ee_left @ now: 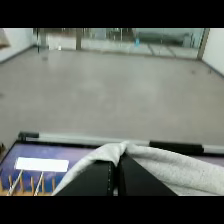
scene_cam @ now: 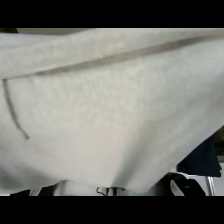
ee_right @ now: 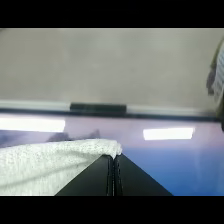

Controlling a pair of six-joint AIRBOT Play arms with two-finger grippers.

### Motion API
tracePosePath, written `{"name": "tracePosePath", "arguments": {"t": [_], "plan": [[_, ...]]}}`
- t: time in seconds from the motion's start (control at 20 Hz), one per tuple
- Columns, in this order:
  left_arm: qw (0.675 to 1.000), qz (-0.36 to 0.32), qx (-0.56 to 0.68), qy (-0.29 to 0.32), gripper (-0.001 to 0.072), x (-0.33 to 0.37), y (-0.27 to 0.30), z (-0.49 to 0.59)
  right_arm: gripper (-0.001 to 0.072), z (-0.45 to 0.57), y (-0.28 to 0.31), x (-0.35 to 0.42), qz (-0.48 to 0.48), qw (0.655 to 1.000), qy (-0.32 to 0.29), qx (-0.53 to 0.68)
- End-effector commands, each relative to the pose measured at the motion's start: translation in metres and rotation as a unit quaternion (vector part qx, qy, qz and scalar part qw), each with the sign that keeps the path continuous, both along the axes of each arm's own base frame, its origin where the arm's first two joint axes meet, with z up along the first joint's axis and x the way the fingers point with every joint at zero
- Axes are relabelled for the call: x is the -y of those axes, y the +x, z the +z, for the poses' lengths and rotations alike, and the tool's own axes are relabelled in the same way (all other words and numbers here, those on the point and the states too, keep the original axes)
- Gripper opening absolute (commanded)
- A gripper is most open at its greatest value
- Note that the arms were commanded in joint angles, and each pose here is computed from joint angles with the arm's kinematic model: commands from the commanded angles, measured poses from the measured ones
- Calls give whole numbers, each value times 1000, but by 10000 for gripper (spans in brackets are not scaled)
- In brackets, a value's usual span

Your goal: Fold the shirts.

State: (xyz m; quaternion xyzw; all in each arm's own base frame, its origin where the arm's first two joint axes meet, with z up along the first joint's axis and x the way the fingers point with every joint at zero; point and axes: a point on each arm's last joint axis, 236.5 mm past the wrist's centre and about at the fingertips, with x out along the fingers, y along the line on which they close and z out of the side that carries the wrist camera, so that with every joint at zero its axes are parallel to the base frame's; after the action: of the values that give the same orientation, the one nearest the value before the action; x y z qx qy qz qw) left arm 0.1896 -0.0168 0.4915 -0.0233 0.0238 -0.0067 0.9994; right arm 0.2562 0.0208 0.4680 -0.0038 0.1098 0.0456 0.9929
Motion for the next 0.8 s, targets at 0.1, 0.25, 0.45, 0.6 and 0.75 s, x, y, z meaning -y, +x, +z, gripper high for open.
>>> {"name": "tracePosePath", "arguments": {"t": [0.1,0.25,0.45,0.6,0.75], "plan": [[961,-22,-273,-45,40,-29,120,-170,70,-177,124,18,-18,953,-32,-301],[905,-54,-415,-78,40,-21,188,-300,70,-314,191,6,7,901,-14,-433],[887,-77,-447,-81,40,10,289,-406,70,-434,269,0,0,890,18,-455],[906,-71,-410,-83,41,17,362,-438,71,-463,311,3,-25,909,46,-413],[923,-68,-362,-110,41,21,413,-444,71,-459,343,8,-47,932,72,-352]]}}
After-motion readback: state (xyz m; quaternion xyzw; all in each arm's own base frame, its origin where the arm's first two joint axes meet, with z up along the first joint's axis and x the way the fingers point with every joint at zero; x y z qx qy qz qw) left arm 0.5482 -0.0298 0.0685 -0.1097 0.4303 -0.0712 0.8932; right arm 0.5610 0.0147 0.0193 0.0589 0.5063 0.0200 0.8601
